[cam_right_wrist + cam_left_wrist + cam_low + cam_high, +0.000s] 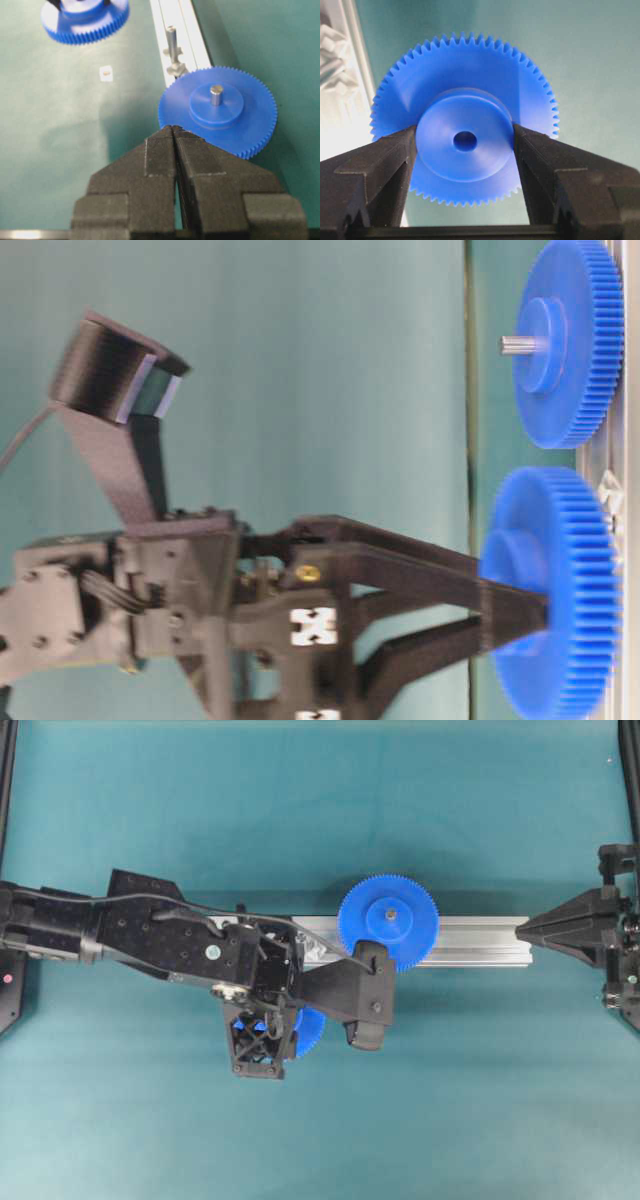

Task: Find the location of the shaft and insert the small gear.
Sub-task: 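Lift the small blue gear upright with the left gripper, then carry the gear over the rail and align its hole with the left shaft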

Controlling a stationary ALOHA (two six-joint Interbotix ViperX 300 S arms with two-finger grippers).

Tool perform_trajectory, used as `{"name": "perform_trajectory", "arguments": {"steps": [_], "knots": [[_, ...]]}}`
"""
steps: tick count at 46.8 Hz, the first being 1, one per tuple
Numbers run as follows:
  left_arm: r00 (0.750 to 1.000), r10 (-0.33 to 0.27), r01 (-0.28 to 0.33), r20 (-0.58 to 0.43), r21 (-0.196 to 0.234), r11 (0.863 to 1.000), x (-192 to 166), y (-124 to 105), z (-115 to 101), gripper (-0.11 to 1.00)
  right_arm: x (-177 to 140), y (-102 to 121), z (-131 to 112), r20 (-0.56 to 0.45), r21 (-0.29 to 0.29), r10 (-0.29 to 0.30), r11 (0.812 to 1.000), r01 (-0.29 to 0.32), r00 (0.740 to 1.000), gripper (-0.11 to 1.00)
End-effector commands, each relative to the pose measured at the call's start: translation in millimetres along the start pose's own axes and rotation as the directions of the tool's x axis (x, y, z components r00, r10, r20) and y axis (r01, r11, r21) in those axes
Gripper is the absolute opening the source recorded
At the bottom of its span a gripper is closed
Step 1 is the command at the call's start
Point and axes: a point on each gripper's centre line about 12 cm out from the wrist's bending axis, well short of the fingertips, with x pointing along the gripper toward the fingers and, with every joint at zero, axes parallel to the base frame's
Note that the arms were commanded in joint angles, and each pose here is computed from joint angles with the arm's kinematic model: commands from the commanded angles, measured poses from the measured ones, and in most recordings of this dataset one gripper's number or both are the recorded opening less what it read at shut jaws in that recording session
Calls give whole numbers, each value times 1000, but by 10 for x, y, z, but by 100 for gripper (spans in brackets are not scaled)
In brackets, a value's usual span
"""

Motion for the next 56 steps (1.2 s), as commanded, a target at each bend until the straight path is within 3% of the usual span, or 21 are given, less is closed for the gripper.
{"name": "perform_trajectory", "arguments": {"steps": [1,16,26,39,56], "knots": [[998,5,-6,66,5,1000,-300,41,59,66,7,0,41,13,9,-1,1000,1,1000,2],[997,14,-14,74,1,1000,-527,182,102,66,7,2,49,16,10,-1,1000,1,1000,2],[995,20,-22,97,21,1000,-653,244,124,66,6,4,62,19,9,0,1000,0,1000,2],[993,28,-29,117,8,1000,-818,337,130,66,6,1,62,19,9,-2,1000,2,1000,2],[993,36,-38,113,20,999,-809,454,125,66,6,4,68,20,9,0,1000,0,1000,2]]}}
